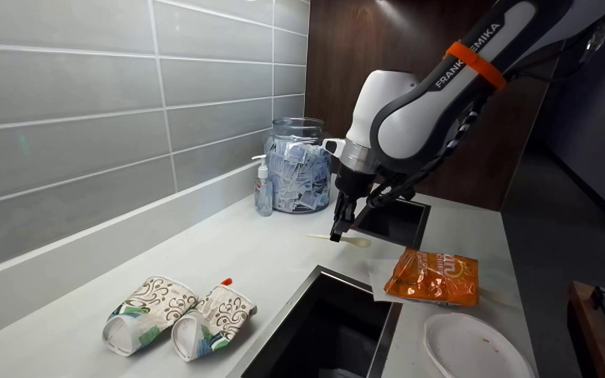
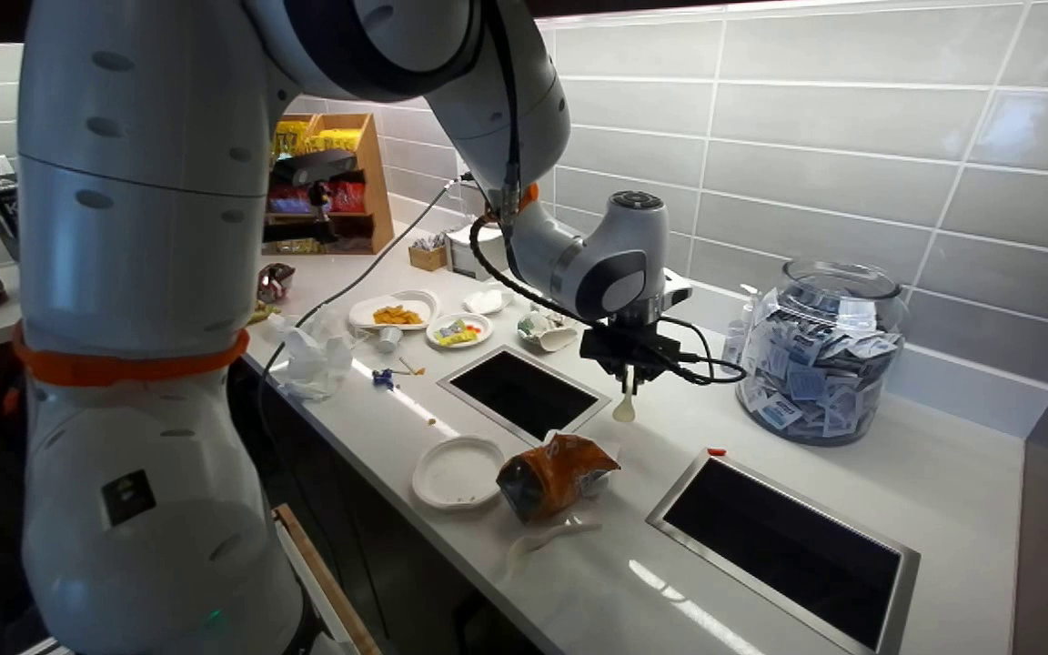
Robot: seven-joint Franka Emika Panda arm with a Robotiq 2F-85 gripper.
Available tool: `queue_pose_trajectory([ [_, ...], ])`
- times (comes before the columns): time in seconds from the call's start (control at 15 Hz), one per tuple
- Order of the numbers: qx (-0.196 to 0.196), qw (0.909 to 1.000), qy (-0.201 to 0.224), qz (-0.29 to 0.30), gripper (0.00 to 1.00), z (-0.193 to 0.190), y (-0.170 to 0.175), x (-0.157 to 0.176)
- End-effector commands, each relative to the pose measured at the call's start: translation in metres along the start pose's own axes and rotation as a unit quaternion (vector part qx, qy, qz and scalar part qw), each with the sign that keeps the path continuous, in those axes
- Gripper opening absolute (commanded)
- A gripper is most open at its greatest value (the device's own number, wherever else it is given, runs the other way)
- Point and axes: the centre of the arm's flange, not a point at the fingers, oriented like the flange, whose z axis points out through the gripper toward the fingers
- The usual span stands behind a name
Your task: Use the plastic spoon to push the piece of crisps from the countertop into the garbage disposal shoot
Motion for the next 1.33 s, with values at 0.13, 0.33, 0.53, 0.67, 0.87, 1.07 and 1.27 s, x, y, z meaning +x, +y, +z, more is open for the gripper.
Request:
queue_pose_trajectory([
  [0.13, -0.003, 0.9999, -0.007, 0.007, 0.03, 0.019, 0.003, 0.001],
  [0.33, -0.003, 0.9999, -0.01, 0.008, 0.03, 0.025, 0.004, 0.0],
  [0.53, -0.002, 0.9999, -0.012, 0.008, 0.03, 0.03, 0.005, 0.0],
  [0.67, -0.001, 0.9999, -0.014, 0.009, 0.03, 0.032, 0.005, -0.001],
  [0.87, 0.0, 0.9998, -0.016, 0.009, 0.03, 0.035, 0.005, -0.002],
  [1.07, 0.0, 0.9998, -0.018, 0.01, 0.03, 0.038, 0.005, -0.003],
  [1.27, 0.0, 0.9998, -0.018, 0.012, 0.03, 0.039, 0.006, -0.003],
])
